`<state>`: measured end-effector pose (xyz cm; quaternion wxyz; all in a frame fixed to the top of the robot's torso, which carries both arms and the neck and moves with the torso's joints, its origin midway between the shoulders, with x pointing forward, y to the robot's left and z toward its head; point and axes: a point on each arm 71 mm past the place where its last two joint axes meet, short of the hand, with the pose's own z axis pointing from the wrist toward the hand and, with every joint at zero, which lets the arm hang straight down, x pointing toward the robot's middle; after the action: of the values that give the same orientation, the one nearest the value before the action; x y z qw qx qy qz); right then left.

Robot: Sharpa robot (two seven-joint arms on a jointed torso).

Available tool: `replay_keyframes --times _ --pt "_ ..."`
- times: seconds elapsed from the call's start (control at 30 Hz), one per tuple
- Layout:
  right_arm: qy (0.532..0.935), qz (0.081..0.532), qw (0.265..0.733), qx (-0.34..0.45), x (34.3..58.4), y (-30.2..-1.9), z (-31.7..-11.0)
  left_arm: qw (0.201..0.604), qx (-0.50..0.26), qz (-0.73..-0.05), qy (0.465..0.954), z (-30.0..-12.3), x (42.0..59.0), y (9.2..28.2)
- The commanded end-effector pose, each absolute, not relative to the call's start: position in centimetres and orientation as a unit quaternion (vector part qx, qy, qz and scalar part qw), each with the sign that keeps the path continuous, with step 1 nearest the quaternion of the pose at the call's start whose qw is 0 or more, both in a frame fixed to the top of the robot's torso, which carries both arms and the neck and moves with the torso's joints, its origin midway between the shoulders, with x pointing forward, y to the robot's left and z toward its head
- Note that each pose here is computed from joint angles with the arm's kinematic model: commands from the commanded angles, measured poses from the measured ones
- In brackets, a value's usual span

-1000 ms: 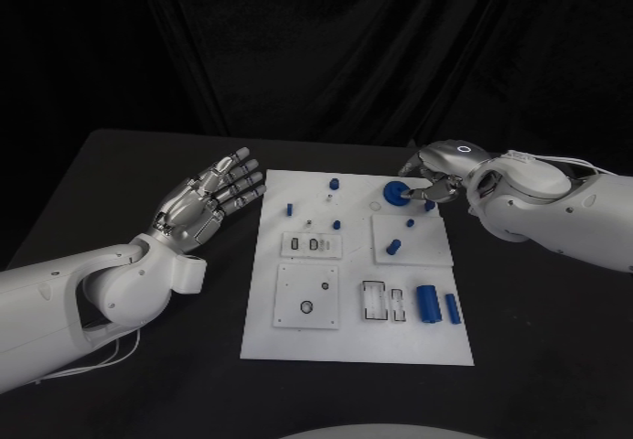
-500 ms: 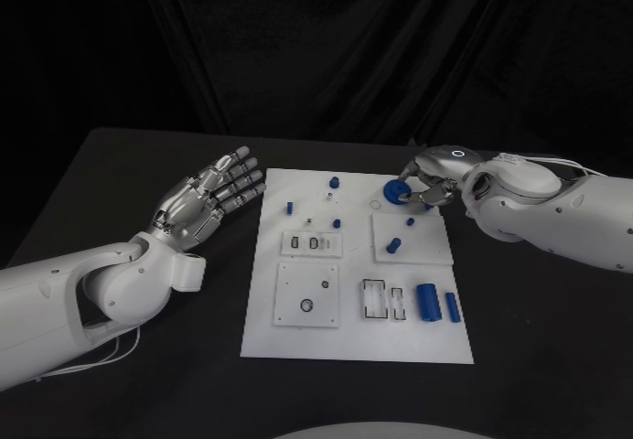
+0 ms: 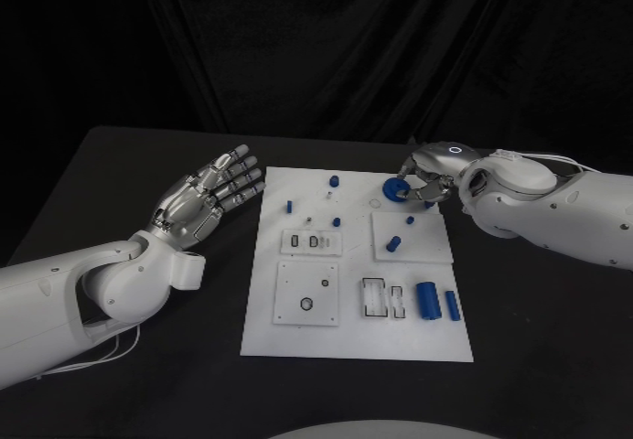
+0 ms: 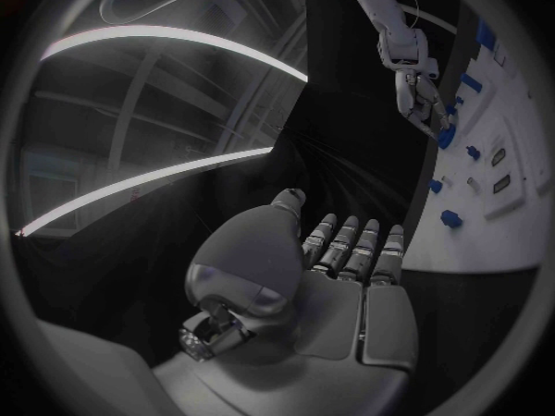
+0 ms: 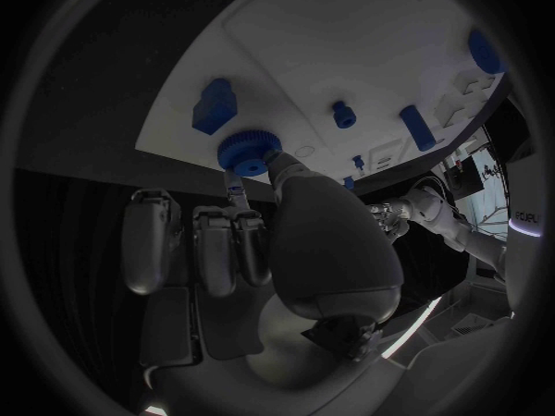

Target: Assemble the parts on the task board

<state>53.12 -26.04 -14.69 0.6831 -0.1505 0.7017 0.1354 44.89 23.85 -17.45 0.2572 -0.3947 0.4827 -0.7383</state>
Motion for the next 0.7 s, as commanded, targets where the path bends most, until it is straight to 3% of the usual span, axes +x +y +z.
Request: replay_keyframes --times 0.03,0.37,0.7 --pt "0.707 0.135 0.677 -0.154 52.9 -26.1 -15.5 0.271 -0.375 -0.77 0.439 -16.7 44.8 24.1" --pt "0.668 0.159 0.709 -0.162 52.0 -25.8 -14.7 0.271 -0.377 -0.769 0.439 -16.7 44.8 24.2" --pt "0.635 0.198 0.725 -0.179 50.3 -23.3 -12.0 0.272 -0.377 -0.768 0.44 -16.7 44.7 24.3"
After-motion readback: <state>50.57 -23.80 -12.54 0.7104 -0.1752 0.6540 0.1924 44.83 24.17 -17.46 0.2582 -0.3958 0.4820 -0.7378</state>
